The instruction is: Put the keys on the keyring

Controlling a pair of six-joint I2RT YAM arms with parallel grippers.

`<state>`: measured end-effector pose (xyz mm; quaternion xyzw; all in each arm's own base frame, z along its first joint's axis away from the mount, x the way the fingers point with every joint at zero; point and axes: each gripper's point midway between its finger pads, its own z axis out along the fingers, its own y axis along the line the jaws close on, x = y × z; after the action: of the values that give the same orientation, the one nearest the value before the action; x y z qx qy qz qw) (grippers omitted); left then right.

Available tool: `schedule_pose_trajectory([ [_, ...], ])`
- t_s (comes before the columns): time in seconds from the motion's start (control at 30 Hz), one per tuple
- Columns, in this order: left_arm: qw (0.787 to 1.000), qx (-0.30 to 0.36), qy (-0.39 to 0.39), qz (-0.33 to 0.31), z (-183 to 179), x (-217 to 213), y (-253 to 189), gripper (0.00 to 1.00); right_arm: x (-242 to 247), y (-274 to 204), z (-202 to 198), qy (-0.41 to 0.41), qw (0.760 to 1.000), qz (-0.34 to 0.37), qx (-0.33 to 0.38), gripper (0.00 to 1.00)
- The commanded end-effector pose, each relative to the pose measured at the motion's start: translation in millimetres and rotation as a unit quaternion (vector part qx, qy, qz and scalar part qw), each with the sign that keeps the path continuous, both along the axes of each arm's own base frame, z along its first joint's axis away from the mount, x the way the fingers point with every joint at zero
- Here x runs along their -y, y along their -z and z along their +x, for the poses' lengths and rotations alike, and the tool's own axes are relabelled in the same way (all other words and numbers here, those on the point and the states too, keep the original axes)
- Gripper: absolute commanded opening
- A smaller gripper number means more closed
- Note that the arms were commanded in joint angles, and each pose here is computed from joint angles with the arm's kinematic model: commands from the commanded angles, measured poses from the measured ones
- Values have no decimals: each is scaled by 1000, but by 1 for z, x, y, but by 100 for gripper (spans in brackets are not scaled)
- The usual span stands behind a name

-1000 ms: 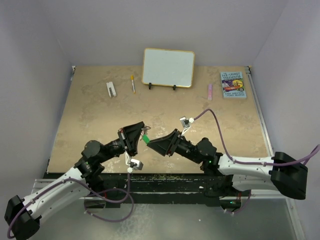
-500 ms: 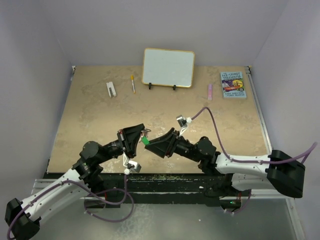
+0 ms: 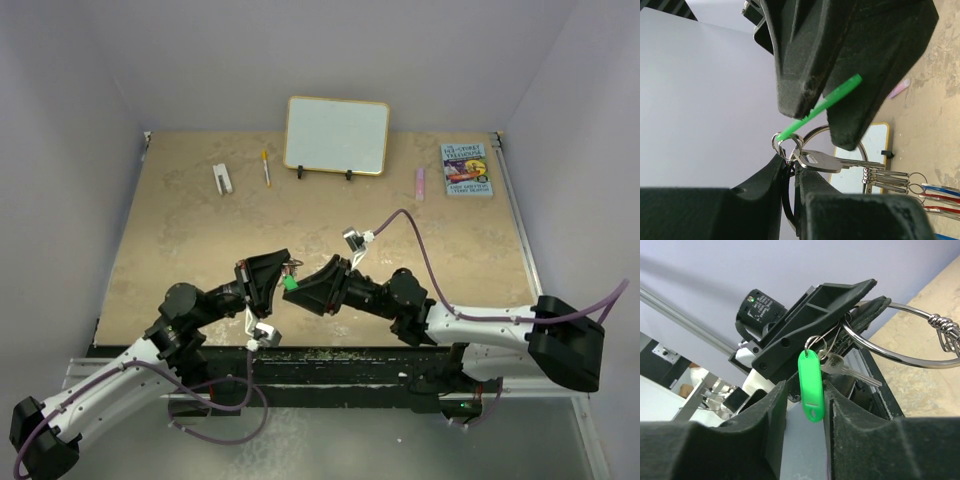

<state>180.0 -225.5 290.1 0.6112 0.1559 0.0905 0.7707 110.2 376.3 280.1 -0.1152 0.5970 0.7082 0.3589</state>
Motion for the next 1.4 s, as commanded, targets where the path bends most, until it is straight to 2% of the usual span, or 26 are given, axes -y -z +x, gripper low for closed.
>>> schedule_pose_trajectory([
  [0.0, 998, 39, 11, -38, -10, -4, -36, 5, 9, -34, 0, 7, 999, 44, 18, 32],
  [0.13, 998, 41, 10, -35, -10, -4, -36, 5, 10, -33, 4, 18, 999, 39, 15, 9],
  [0.23, 998, 46, 9, -30, -10, -3, -35, 5, 11, -33, 4, 18, 999, 38, 13, 0],
  [0.47, 999, 48, 7, -24, -9, -3, -31, 4, 15, -35, 5, 27, 999, 39, 8, 0],
  [0.73, 997, 70, -16, 22, 1, 1, 0, 4, 20, -61, 6, 39, 999, 26, 21, 0],
  [0.9, 997, 75, -9, 22, 0, 3, -3, 4, 22, -73, 10, 50, 999, 12, 12, 0],
  [1.37, 996, 89, -17, 18, 3, 3, -12, 5, 13, -52, 11, 38, 997, -36, -53, 0],
])
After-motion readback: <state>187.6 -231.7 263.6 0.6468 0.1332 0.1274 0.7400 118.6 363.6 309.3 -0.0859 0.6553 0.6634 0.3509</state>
